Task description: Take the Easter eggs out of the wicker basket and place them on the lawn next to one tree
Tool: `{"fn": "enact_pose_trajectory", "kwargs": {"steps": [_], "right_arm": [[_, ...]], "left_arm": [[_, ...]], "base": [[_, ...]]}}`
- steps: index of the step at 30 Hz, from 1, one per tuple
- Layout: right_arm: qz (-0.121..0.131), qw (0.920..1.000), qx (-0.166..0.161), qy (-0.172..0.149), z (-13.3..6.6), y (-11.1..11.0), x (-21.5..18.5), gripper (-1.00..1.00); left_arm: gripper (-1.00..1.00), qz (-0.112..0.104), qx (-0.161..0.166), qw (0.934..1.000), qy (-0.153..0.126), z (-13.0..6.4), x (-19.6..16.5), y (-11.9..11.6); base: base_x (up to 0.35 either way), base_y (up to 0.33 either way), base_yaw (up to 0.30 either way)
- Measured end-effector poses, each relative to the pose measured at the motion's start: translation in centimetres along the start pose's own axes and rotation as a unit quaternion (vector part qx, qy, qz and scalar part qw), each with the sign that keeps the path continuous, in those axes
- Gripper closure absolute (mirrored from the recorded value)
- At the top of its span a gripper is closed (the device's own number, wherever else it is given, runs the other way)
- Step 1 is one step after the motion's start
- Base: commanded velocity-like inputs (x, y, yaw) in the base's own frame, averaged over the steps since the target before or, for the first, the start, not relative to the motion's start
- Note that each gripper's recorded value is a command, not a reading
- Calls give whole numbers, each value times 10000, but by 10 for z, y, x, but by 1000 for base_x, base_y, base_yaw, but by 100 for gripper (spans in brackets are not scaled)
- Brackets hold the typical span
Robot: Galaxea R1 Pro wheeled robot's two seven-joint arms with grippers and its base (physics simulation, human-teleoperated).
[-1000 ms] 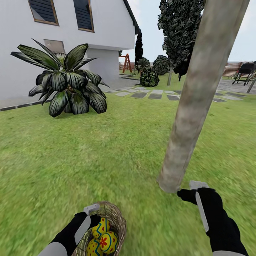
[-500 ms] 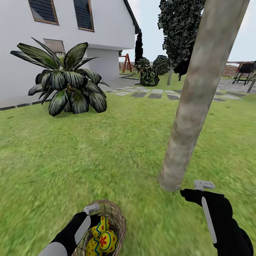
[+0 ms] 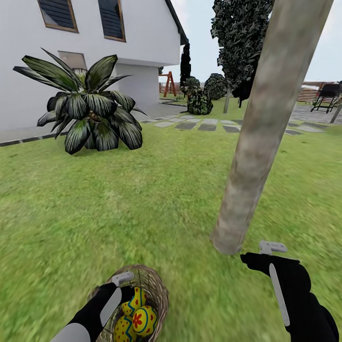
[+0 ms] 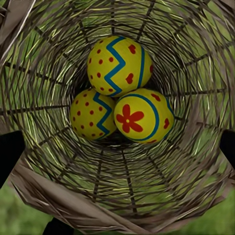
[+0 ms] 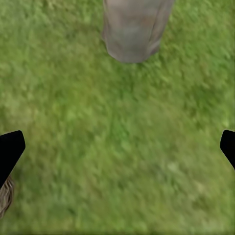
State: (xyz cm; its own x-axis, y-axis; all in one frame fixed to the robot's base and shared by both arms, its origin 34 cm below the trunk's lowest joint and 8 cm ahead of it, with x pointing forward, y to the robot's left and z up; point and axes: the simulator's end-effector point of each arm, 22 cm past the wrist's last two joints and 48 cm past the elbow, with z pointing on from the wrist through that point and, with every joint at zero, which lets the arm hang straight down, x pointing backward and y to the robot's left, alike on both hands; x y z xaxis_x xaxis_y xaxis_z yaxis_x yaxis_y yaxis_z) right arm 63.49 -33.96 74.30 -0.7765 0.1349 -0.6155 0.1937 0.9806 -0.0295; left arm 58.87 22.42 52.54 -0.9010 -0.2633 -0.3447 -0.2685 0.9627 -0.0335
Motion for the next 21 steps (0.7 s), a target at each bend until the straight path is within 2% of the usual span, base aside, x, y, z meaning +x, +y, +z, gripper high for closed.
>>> {"fn": "enact_pose_trajectory", "kwargs": {"steps": [15, 21], "right_arm": [[5, 10000, 11, 10, 21, -1, 20, -100], [-1, 10000, 9, 19, 29, 0, 28, -100]], "left_arm": [[-100, -51, 32, 9998, -165, 24, 3, -2], [-100, -61, 103, 9997, -234, 32, 5, -12]], "base": [[0, 0, 0], [0, 0, 0]]}}
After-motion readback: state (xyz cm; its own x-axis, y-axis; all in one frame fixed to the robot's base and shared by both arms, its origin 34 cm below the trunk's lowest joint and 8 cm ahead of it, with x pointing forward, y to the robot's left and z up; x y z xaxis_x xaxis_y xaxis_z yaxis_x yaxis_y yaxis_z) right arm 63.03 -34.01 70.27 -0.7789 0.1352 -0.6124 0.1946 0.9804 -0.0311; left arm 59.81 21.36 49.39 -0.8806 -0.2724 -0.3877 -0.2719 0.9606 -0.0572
